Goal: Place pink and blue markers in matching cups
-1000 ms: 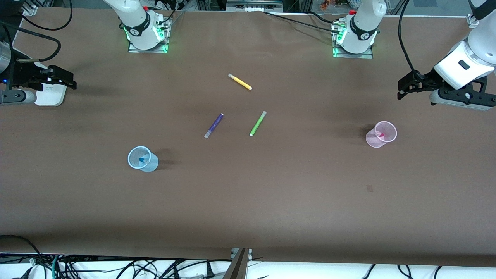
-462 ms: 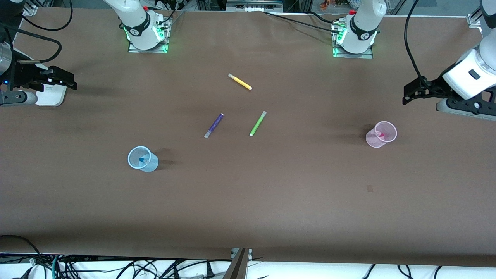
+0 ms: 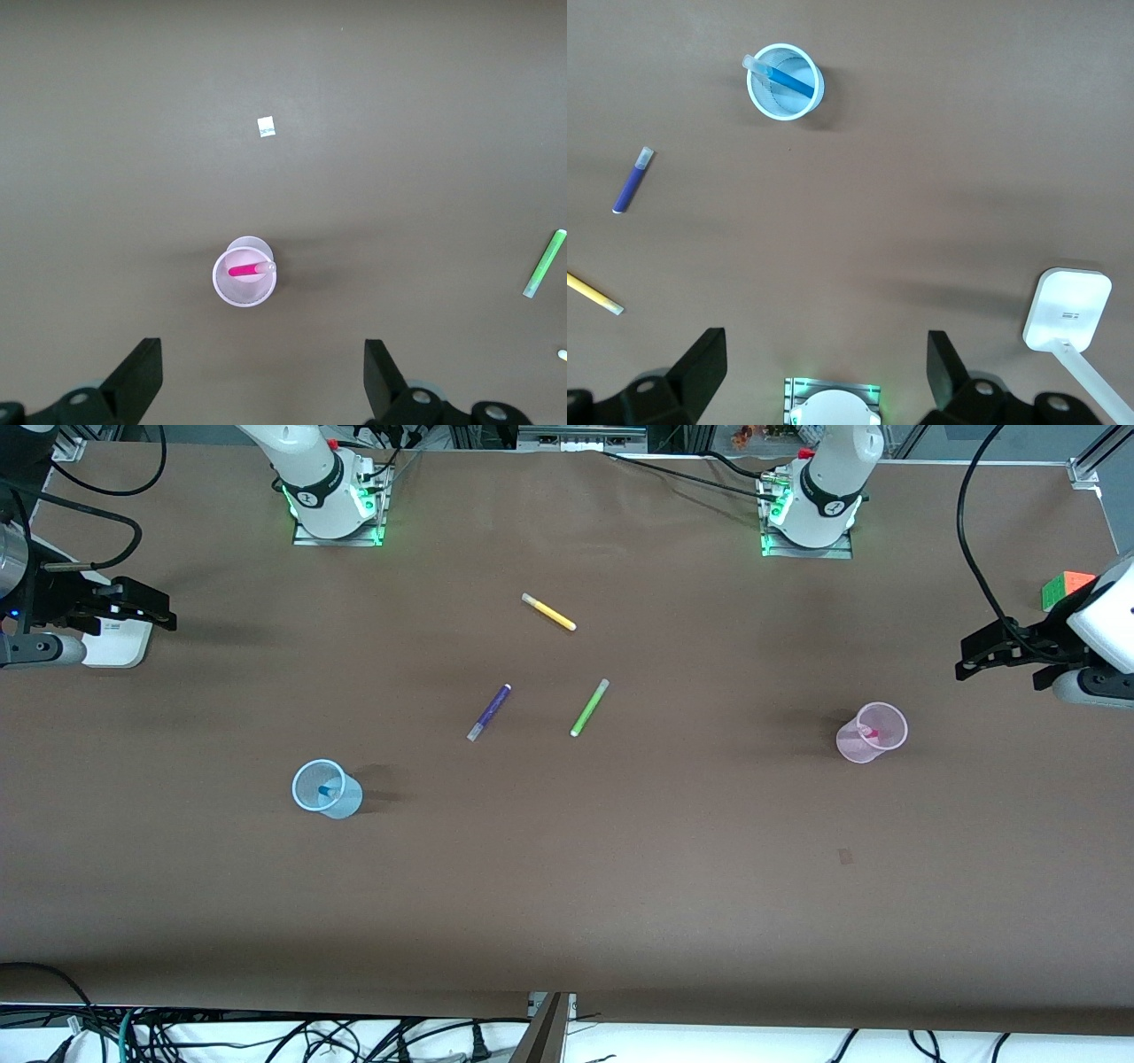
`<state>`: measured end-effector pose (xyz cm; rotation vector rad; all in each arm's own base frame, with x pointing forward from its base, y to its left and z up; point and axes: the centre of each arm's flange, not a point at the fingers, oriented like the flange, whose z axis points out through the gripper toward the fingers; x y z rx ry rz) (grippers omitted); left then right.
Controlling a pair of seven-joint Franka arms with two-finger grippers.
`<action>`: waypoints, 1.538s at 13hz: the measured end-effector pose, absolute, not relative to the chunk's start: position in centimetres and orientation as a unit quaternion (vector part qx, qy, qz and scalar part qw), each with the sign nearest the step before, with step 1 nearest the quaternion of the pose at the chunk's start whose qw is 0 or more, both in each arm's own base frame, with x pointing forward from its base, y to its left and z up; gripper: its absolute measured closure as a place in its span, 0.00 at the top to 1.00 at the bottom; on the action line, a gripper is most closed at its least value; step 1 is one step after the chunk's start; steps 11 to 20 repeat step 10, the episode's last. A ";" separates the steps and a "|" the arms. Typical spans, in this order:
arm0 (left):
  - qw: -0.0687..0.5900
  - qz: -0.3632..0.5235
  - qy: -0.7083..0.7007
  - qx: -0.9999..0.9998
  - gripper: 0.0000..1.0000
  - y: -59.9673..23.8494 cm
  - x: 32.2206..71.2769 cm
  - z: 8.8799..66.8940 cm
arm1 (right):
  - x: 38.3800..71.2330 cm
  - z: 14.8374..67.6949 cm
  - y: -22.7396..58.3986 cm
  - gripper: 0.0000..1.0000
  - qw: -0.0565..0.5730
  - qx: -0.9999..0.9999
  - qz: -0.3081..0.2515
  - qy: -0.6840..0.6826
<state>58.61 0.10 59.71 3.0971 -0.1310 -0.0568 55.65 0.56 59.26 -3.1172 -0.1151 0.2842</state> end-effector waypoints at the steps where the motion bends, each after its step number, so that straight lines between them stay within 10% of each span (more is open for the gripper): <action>1: 0.021 -0.018 -0.043 0.999 1.00 0.0 58.6 59.7 | 55.6 59.3 0.6 1.00 0.005 -0.995 0.091 -0.037; 20: 0.021 -0.019 -0.045 0.999 1.00 -0.2 58.6 59.7 | 55.6 59.3 0.6 1.00 0.005 -0.995 0.091 -0.037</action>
